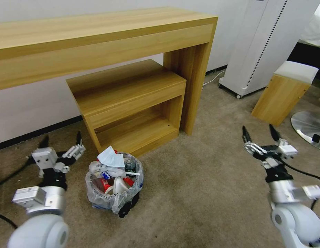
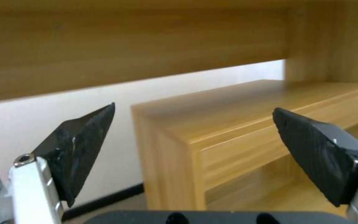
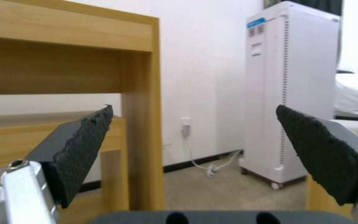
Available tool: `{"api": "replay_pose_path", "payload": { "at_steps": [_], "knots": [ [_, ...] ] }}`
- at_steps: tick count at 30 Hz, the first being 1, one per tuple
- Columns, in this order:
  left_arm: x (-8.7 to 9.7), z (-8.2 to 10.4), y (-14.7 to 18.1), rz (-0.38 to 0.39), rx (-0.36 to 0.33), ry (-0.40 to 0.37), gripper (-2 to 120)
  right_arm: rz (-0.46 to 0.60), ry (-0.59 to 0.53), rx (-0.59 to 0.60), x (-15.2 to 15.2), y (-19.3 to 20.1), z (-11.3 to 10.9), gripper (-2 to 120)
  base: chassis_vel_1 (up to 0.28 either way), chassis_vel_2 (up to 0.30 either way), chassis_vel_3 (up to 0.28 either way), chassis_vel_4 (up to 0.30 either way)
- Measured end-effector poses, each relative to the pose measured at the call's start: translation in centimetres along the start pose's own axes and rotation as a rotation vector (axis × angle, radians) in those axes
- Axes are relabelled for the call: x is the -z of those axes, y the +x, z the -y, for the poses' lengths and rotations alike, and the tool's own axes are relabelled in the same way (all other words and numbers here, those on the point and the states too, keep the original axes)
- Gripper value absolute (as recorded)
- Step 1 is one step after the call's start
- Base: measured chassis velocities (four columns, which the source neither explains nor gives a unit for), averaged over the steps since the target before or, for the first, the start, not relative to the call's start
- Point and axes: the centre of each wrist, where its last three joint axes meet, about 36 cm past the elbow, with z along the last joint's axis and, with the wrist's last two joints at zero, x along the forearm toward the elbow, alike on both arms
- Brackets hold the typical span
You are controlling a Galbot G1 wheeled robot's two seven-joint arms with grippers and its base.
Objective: Pick up the trash bin and place the garbage on the floor into it.
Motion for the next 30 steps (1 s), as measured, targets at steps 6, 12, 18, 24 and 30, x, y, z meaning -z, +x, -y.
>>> {"api": "replay_pose_path", "payload": {
  "at_steps": [6, 12, 18, 24, 30],
  "knots": [
    [-0.15, 0.49, -0.28, 0.040, -0.072, 0.005, 100, -0.020, 0.020, -0.016, 0.50, 0.58, 0.07, 100, 0.000, 0.000, 0.000, 0.000],
    [-0.16, 0.56, -0.29, 0.040, -0.074, 0.011, 100, -0.024, 0.021, -0.011, 0.53, 0.54, 0.09, 100, 0.000, 0.000, 0.000, 0.000],
    [-0.21, 0.58, -0.29, 0.039, -0.073, 0.016, 100, -0.024, 0.021, -0.007, 0.52, 0.46, 0.09, 100, 0.000, 0.000, 0.000, 0.000],
    [-0.25, 0.60, -0.29, 0.036, -0.071, 0.018, 100, -0.024, 0.020, -0.006, 0.50, 0.44, 0.10, 100, 0.000, 0.000, 0.000, 0.000],
    [-0.26, 0.60, -0.29, 0.035, -0.070, 0.019, 100, -0.024, 0.020, -0.006, 0.49, 0.42, 0.10, 100, 0.000, 0.000, 0.000, 0.000]
  ]
}}
